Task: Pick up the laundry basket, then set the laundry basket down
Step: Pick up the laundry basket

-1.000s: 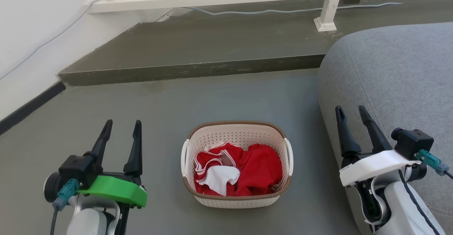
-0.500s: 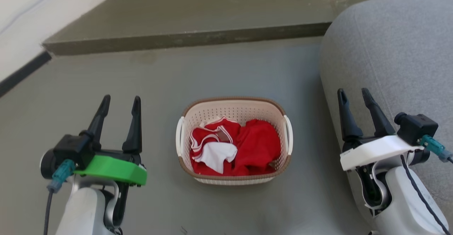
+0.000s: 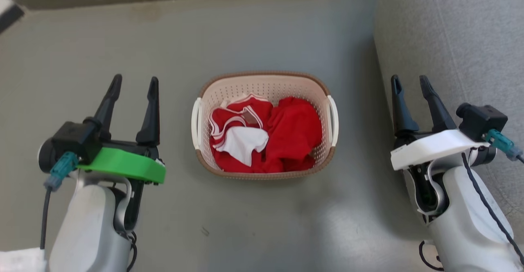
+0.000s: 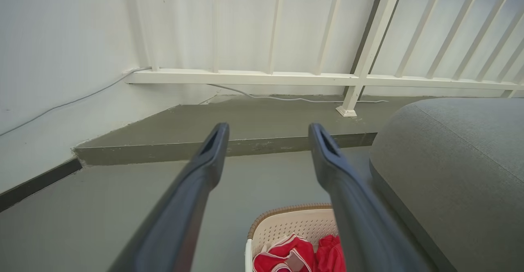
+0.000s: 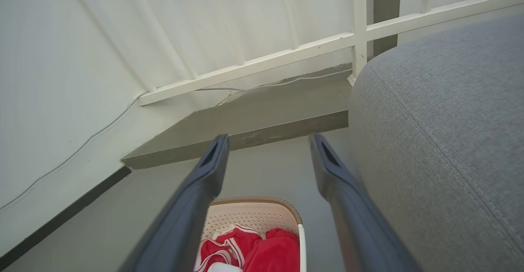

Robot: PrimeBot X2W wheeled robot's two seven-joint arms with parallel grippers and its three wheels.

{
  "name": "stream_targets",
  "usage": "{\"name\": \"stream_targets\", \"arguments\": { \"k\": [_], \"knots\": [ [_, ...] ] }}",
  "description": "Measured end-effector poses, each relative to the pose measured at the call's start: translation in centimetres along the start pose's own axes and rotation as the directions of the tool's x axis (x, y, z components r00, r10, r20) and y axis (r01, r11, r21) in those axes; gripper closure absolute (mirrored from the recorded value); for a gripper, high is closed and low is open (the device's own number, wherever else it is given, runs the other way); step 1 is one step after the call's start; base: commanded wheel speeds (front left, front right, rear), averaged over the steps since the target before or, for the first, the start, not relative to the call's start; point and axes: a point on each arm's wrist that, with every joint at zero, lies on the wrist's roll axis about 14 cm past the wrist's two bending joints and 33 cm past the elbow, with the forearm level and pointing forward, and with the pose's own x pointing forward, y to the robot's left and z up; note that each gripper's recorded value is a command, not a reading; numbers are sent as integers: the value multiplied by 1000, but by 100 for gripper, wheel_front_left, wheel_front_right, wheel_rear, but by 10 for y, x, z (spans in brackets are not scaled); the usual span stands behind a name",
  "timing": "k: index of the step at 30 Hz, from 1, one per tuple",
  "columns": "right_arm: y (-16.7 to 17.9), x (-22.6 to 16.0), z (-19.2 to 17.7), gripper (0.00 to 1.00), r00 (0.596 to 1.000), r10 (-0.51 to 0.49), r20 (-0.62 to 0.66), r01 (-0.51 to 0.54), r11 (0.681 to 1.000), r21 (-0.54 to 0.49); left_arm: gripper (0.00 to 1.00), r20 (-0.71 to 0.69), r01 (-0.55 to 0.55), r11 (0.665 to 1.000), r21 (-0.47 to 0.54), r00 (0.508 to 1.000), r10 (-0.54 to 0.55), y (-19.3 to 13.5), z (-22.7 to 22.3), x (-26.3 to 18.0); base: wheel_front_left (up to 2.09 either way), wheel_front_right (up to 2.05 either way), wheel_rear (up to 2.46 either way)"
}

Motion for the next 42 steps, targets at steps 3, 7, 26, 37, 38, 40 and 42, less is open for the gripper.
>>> {"name": "stream_targets", "arguments": {
  "k": [3, 7, 26, 37, 38, 40, 42],
  "knots": [
    [-5, 9, -14, 0, 999, -14, -34, 15, 1000, 10, 0, -34, -4, 1000, 0, 999, 4, 7, -15, 8, 0, 0, 0],
    [-9, 22, -32, 0, 997, -21, -80, 22, 1000, 12, 0, -88, -3, 1000, -25, 996, 1, 11, -39, 16, 0, 0, 0],
    [-20, 65, -129, 0, 952, -18, -305, 16, 1000, -12, 0, -344, -24, 997, -78, 939, -4, 36, -152, 35, 0, 0, 0],
    [-35, 91, -177, 0, 920, -45, -389, 38, 999, -27, 0, -428, -43, 996, -75, 904, 7, 61, -204, 57, 0, 0, 0],
    [-38, 92, -183, 0, 915, -50, -401, 43, 999, -28, 0, -438, -45, 996, -79, 899, 6, 62, -210, 58, 0, 0, 0],
    [-42, 92, -194, 0, 904, -60, -423, 54, 998, -26, 0, -458, -38, 996, -82, 889, -4, 62, -222, 59, 0, 0, 0],
    [-45, 92, -206, 0, 893, -66, -446, 63, 998, -21, 0, -475, -36, 995, -90, 880, -11, 62, -233, 61, 0, 0, 0]
  ]
}}
